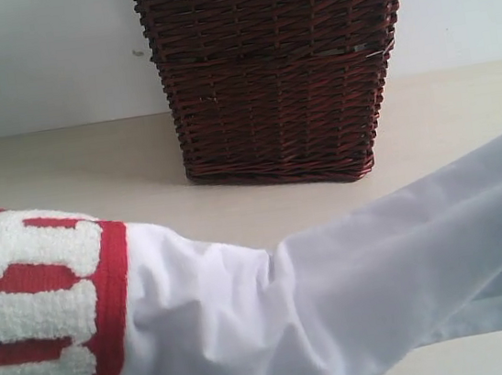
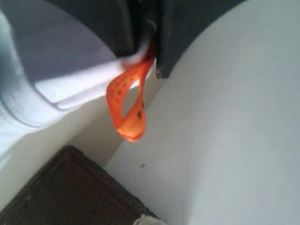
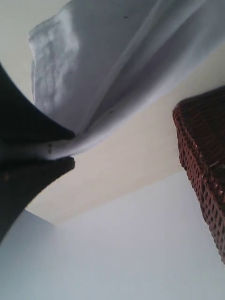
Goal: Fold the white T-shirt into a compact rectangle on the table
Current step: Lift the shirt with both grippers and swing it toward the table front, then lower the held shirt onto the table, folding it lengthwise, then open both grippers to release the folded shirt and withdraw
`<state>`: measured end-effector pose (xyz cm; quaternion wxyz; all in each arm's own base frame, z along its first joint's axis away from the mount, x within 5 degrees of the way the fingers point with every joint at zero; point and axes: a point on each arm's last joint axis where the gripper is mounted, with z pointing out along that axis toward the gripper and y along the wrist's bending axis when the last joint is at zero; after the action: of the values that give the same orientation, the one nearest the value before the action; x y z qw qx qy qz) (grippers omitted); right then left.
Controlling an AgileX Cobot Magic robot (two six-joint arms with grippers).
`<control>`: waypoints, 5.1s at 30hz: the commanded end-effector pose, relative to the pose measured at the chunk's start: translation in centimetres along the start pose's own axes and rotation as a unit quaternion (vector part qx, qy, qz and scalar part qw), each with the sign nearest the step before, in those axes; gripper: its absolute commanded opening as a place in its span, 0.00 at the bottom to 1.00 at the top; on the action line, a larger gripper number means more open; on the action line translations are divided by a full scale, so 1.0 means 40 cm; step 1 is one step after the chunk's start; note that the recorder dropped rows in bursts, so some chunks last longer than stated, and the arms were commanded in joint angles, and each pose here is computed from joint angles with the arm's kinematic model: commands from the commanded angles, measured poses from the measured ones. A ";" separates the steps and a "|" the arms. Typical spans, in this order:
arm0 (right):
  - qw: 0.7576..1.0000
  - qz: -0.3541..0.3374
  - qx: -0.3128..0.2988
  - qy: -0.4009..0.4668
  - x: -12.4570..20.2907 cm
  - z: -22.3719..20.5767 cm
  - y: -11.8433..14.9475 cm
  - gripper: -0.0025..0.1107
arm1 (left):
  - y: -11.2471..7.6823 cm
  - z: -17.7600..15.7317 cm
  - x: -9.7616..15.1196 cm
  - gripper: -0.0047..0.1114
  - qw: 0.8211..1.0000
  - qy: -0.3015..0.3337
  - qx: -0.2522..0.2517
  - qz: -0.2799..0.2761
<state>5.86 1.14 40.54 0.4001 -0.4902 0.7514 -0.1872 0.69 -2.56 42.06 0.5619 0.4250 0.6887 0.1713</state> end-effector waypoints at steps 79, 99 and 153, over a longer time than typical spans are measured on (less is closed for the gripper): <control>0.988 -0.086 -0.056 0.119 0.206 0.489 0.126 0.02 | -0.148 0.508 0.353 0.04 0.964 0.192 0.049 -0.178; 0.994 -0.021 0.035 0.101 0.232 0.660 0.089 0.20 | -0.167 0.675 0.473 0.04 0.960 0.242 0.003 -0.137; 0.869 0.298 0.270 -0.289 0.092 0.132 0.149 0.15 | -0.148 0.187 0.217 0.04 0.930 -0.059 -0.128 -0.338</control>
<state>6.86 0.88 32.78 0.7431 -0.1512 0.6410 -0.1187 5.53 -0.99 30.13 0.6784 0.0974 0.7275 0.0315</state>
